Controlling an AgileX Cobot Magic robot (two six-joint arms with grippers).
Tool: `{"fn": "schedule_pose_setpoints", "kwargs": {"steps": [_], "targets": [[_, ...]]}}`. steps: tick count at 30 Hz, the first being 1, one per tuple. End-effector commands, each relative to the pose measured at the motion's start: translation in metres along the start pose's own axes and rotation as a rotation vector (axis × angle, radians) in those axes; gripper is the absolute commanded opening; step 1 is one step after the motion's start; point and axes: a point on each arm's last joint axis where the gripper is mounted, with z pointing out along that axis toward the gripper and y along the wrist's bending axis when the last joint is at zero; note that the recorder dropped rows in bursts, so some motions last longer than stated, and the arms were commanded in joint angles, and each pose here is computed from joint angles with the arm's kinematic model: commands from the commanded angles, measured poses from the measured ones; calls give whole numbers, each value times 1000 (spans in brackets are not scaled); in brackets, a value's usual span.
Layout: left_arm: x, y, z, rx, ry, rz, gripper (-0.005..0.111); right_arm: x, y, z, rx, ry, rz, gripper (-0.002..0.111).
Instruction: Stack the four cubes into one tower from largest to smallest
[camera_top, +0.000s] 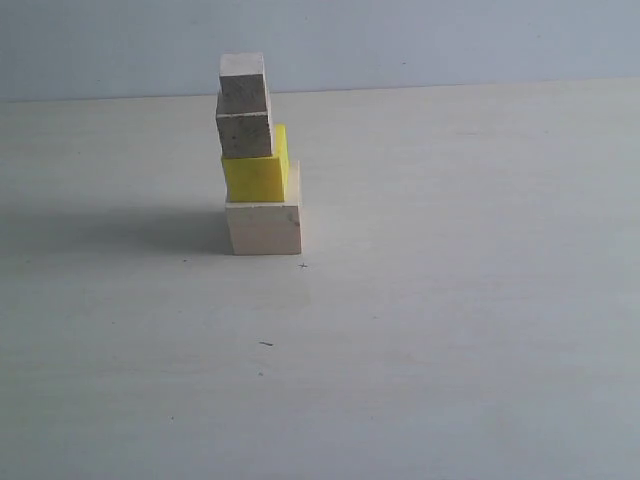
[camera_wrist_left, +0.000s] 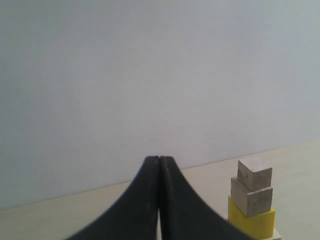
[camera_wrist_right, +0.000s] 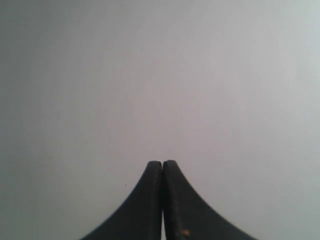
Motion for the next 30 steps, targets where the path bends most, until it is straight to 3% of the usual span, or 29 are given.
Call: {"fn": "schedule_pose_setpoints", "kwargs": {"steps": [1,11,15,18,25,30], "targets": [[-1,1,-2,5,-3,-16,0,1,0,-1,6,0,-3,0],[-2,3,-5,-14,-13,-24,0,1,0,-1,6,0,-3,0],[2,4,-19,-41,6,-263,0,1,0,-1,6,0,-3,0],[9,7,-28,-139,-8,-356,0,1,0,-1,2,1,-4,0],[44,10,-38,-397,-15,-457,0,1,0,-1,2,1,-4,0],[65,10,-35,-490,12,-537,0,1,0,-1,2,1,-4,0]]}}
